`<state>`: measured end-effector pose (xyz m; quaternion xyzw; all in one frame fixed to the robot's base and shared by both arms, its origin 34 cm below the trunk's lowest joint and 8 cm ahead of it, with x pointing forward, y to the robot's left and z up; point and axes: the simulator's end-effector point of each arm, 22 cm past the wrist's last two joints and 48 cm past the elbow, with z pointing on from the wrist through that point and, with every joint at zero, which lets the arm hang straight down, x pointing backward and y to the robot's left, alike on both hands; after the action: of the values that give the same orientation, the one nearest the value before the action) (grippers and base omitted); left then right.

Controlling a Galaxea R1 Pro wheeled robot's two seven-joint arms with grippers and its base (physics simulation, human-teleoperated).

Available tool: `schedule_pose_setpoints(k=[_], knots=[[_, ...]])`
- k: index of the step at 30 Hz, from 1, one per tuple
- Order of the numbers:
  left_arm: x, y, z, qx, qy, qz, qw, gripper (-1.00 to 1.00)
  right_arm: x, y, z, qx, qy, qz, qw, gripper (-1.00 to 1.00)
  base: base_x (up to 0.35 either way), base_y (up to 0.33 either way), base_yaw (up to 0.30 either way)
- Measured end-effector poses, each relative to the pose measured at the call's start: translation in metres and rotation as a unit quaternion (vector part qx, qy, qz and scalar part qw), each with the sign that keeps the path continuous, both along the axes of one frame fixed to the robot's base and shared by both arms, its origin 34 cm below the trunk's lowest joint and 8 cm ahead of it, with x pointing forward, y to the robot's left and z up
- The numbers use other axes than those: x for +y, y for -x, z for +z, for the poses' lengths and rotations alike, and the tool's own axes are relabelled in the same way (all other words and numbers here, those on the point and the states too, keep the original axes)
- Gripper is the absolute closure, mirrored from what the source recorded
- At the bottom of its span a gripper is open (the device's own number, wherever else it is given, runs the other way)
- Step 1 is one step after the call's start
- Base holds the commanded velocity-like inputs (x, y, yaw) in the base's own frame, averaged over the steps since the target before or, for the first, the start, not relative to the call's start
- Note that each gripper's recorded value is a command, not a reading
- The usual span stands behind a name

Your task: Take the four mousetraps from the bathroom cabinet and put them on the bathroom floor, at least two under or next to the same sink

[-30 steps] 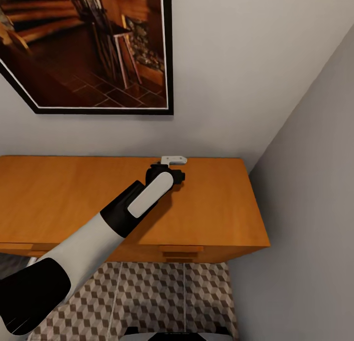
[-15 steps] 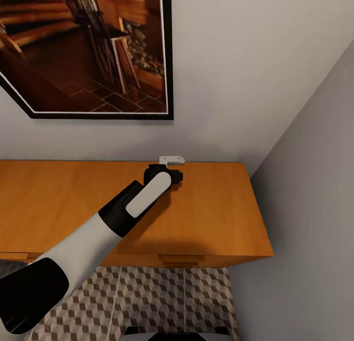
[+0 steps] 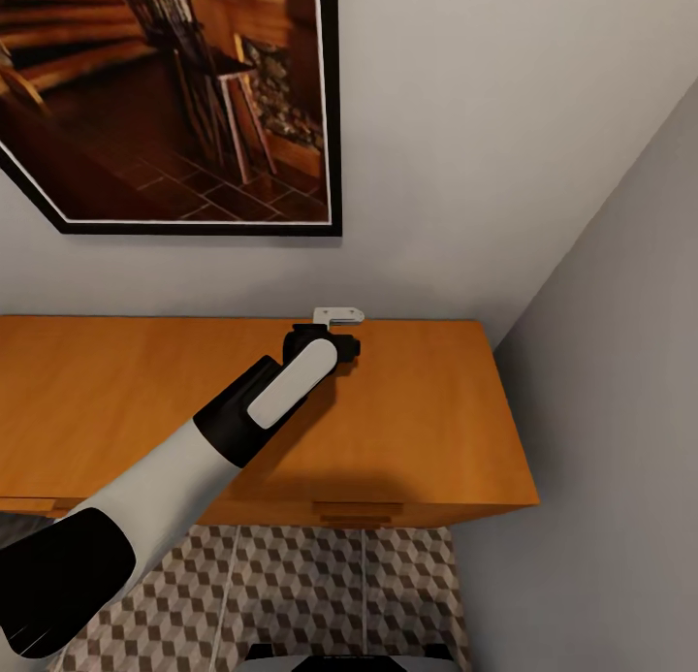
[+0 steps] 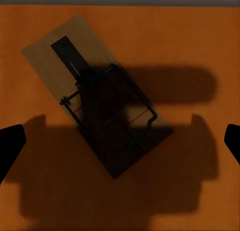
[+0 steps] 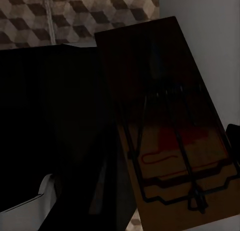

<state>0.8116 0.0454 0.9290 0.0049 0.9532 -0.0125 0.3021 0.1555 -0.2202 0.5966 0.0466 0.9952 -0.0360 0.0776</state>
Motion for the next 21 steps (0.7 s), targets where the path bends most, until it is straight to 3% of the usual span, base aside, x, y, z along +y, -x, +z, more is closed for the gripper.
schedule_pose_setpoints(k=[21], knots=[[0.0000,0.0002,-0.0003,0.000,0.000,0.000,1.0000,-1.00,0.0000,0.0000,0.0000,0.000,0.000,0.000,1.0000,1.00,0.023,0.000,0.000]])
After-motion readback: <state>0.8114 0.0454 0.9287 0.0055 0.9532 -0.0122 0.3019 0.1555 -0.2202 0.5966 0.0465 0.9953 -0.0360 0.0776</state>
